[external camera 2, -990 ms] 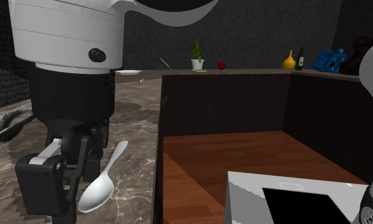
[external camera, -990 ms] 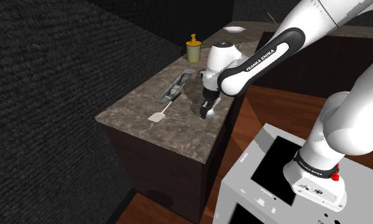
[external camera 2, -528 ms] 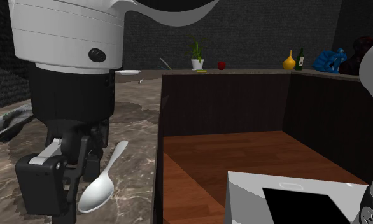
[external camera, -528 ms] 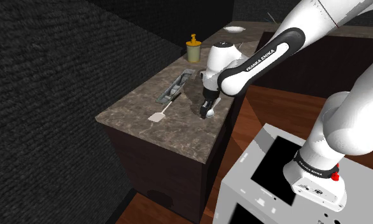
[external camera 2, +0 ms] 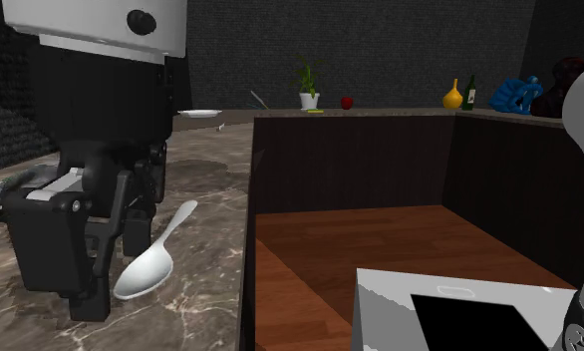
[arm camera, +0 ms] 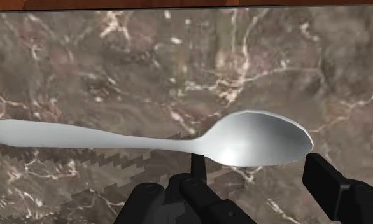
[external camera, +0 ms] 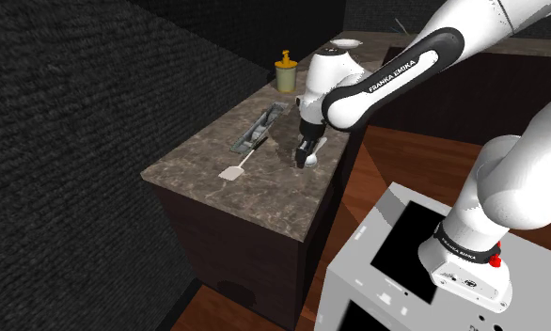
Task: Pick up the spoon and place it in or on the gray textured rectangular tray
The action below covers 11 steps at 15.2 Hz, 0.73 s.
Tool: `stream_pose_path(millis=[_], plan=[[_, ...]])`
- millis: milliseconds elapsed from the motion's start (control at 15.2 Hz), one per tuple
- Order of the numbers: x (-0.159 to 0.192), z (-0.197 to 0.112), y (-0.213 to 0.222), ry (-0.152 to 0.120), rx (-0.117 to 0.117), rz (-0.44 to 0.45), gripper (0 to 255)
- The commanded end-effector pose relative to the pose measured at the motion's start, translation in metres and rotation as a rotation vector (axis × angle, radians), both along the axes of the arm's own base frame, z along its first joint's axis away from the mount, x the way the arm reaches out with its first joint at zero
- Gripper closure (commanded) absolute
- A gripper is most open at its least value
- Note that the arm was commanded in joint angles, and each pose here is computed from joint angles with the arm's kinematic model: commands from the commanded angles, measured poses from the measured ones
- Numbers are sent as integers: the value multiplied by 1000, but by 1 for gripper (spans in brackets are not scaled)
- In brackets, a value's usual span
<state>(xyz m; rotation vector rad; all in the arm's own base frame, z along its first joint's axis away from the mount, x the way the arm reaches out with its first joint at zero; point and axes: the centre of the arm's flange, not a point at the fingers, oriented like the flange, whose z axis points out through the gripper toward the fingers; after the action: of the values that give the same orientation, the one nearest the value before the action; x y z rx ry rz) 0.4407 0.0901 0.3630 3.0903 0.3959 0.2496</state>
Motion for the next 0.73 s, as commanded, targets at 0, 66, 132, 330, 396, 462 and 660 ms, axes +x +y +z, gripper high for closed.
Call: stream_pose_path(millis=[0,66,132,330,396,462,660], plan=[[-1,11,-1,1,0,0,255],[-1,17,-1,1,0,0,255],[-1,22,-1,1,0,0,255],[-1,38,-1,1,0,0,255],[-1,43,-1,1,0,0,255],[-1,48,-1,1,0,0,255],[-1,64,-1,1,0,0,255]])
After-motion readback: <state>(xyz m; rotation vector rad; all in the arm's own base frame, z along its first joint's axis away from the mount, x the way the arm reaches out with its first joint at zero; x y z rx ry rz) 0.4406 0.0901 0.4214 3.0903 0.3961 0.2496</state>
